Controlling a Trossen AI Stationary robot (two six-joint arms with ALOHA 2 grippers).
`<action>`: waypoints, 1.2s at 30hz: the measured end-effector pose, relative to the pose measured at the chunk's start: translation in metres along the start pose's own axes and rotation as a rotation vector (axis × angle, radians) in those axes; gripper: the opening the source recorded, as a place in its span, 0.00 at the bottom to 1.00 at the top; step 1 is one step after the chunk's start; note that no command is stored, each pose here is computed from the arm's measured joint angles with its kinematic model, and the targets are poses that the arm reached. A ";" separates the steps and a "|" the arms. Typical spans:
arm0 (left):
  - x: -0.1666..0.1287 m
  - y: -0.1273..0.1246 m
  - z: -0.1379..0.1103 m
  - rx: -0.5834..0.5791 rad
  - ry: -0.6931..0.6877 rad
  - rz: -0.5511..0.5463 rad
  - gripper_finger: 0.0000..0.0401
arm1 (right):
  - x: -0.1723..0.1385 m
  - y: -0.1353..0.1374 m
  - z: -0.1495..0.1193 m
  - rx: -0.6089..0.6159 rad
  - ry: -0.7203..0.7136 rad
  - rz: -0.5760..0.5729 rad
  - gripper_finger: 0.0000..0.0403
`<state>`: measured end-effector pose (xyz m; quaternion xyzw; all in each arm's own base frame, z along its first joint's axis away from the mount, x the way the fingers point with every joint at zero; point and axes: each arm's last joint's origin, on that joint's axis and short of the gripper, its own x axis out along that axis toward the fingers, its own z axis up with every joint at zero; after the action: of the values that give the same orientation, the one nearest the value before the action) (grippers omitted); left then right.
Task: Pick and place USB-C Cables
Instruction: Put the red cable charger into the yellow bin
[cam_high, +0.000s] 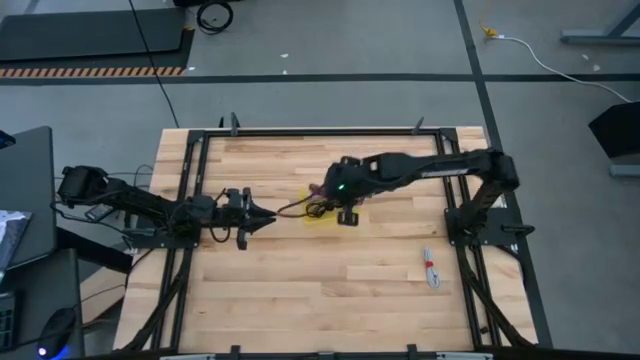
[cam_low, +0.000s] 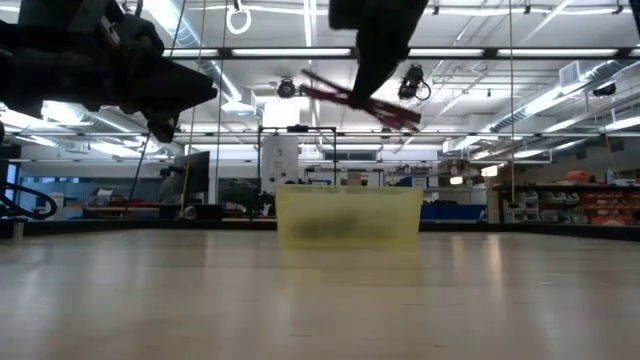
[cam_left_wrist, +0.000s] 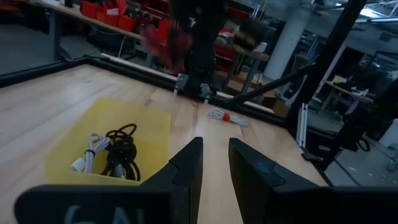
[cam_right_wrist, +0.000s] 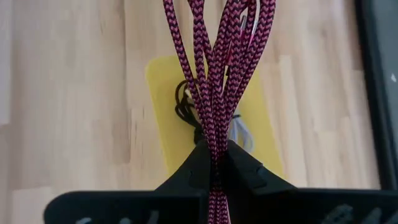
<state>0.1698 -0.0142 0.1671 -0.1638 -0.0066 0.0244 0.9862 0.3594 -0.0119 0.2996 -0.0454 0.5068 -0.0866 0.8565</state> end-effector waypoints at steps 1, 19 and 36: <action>0.000 0.000 0.000 -0.001 0.002 0.000 0.21 | 0.009 0.002 0.001 -0.011 0.018 0.001 0.06; 0.000 0.000 -0.001 0.000 0.009 0.003 0.21 | 0.088 0.014 0.004 -0.210 0.186 0.021 0.06; 0.000 0.000 -0.001 -0.021 0.010 0.002 0.21 | 0.087 0.016 0.006 -0.198 0.161 0.071 0.24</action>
<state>0.1698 -0.0143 0.1662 -0.1741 -0.0018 0.0247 0.9844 0.4068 -0.0130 0.2249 -0.1046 0.5814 -0.0092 0.8068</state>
